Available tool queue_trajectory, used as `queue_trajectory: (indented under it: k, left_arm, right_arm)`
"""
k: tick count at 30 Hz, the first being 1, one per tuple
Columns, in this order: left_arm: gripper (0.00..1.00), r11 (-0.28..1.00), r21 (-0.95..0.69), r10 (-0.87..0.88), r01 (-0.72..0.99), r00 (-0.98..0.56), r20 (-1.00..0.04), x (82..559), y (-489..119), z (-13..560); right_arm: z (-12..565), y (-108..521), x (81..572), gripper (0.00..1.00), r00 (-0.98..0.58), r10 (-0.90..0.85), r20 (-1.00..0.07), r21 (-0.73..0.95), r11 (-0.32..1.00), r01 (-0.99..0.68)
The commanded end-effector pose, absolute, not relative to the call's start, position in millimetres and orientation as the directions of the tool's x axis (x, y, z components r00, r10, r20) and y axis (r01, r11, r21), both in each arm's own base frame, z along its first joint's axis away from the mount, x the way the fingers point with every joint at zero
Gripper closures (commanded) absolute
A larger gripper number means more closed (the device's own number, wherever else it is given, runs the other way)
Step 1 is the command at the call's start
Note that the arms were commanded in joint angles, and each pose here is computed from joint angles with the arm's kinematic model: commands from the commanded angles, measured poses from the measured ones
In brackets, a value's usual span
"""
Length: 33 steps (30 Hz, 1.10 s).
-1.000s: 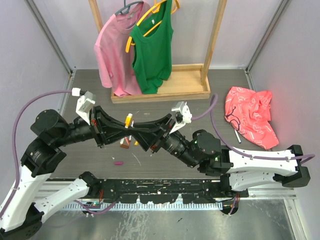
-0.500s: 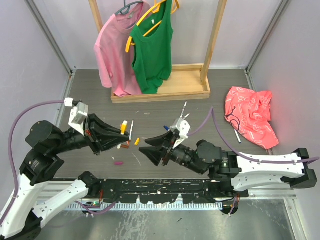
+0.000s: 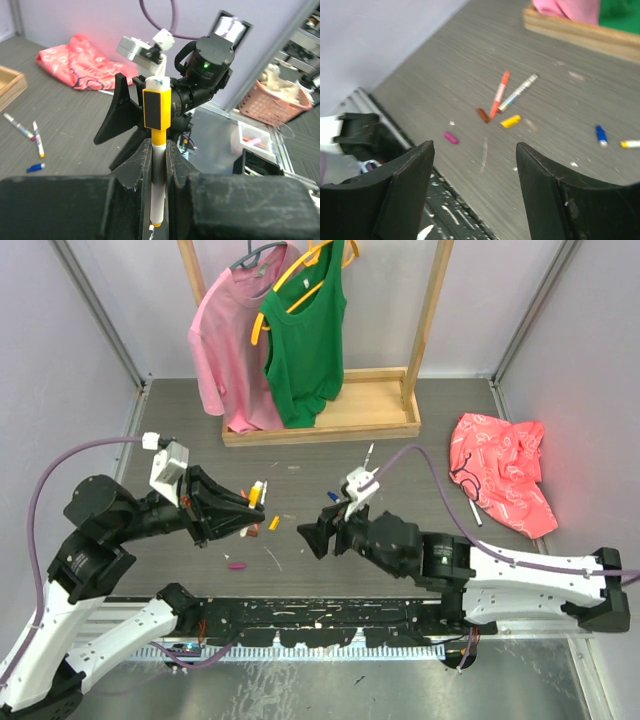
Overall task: Insert the pens into the pen caps
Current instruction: Place the pen at the center of the board.
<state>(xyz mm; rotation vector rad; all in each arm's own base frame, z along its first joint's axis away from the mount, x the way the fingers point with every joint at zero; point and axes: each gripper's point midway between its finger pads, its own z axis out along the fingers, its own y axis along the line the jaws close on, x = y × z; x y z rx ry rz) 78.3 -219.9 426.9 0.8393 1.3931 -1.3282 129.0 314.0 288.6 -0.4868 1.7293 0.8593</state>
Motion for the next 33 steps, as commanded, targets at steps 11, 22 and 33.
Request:
queue_trajectory:
  k: [11, 22, 33]
  left_arm:
    - [1.0, 0.561, -0.477, -0.143, 0.677, -0.489, -0.861, 181, -228, 349]
    - [1.0, 0.721, -0.558, -0.155, 0.412, -0.689, -0.708, 251, -257, 252]
    - [1.0, 0.9, -0.399, -0.133, 0.174, -0.762, -0.634, 305, -273, 163]
  right_arm:
    - [166, 231, 207, 0.25, -0.672, 0.271, -0.689, 0.554, 0.795, -0.247]
    - [141, 188, 208, 0.21, -0.647, 0.365, -0.669, 0.515, 0.856, -0.049]
    - [141, 185, 200, 0.15, -0.66, 0.359, -0.66, 0.52, 0.852, -0.057]
